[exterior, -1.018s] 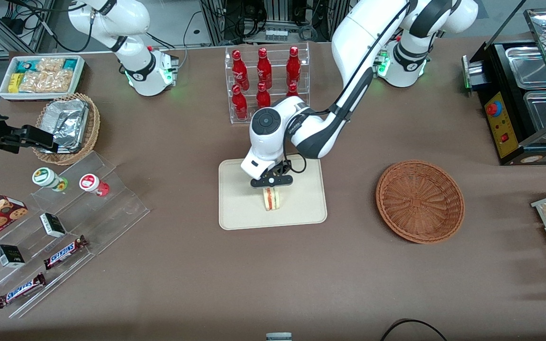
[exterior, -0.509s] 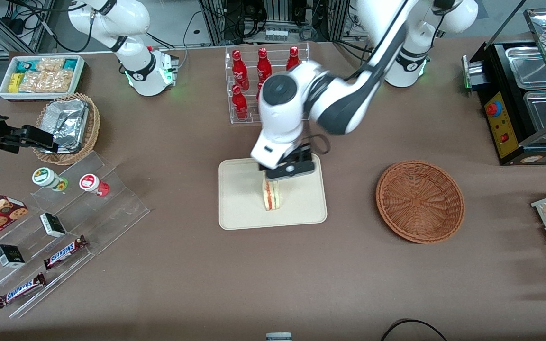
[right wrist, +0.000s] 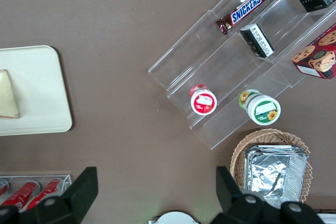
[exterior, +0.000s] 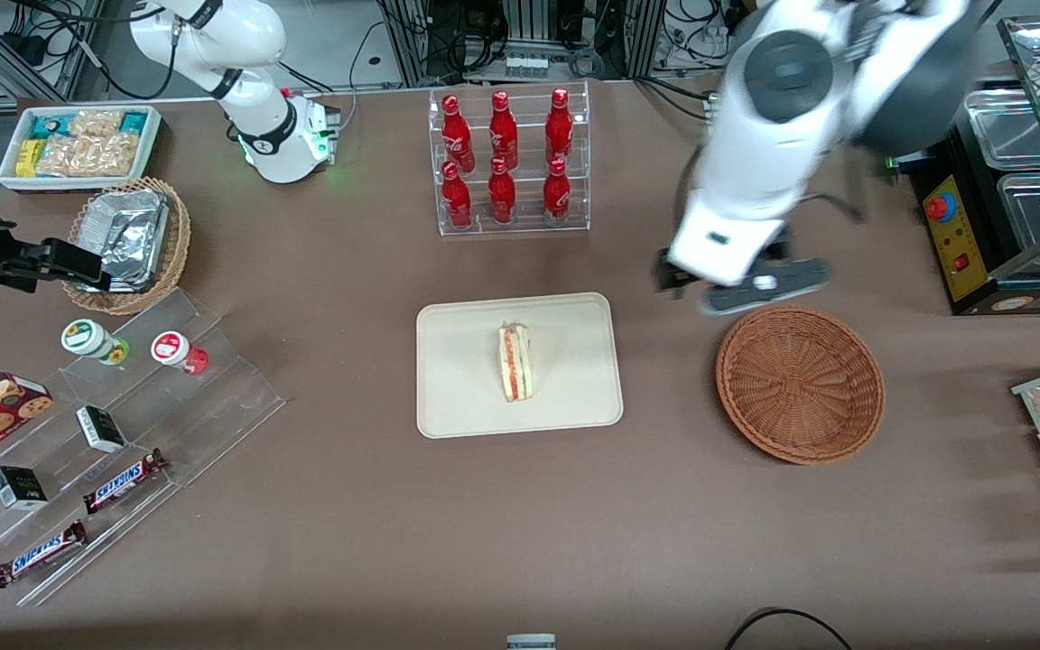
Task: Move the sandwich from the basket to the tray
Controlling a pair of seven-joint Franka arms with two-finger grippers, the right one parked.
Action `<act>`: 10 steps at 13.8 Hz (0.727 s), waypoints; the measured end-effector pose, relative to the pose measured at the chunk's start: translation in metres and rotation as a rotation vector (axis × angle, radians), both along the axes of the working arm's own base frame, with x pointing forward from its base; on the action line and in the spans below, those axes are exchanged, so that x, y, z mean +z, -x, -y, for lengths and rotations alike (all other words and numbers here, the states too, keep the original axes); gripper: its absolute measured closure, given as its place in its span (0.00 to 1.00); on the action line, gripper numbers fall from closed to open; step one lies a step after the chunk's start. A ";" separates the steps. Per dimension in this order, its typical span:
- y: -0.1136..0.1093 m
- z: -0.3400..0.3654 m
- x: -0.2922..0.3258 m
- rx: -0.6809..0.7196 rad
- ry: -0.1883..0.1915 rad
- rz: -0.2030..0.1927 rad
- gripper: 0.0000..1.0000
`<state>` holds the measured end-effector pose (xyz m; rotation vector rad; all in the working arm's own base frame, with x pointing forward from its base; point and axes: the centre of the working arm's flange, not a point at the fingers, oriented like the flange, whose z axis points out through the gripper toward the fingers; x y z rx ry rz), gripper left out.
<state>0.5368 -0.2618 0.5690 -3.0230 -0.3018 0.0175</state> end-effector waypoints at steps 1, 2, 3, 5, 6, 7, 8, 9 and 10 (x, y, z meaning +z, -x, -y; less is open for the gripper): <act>-0.004 -0.028 0.005 -0.019 0.005 -0.006 0.00; -0.008 -0.056 0.008 -0.039 0.010 -0.013 0.00; -0.012 -0.086 0.011 -0.061 0.017 -0.021 0.00; -0.016 -0.141 0.014 -0.108 0.034 -0.040 0.00; -0.016 -0.165 0.015 -0.131 0.041 -0.053 0.00; -0.016 -0.186 0.016 -0.153 0.048 -0.067 0.00; -0.015 -0.203 0.017 -0.171 0.055 -0.078 0.00; -0.015 -0.210 0.017 -0.179 0.059 -0.081 0.00; -0.015 -0.211 0.016 -0.184 0.060 -0.083 0.00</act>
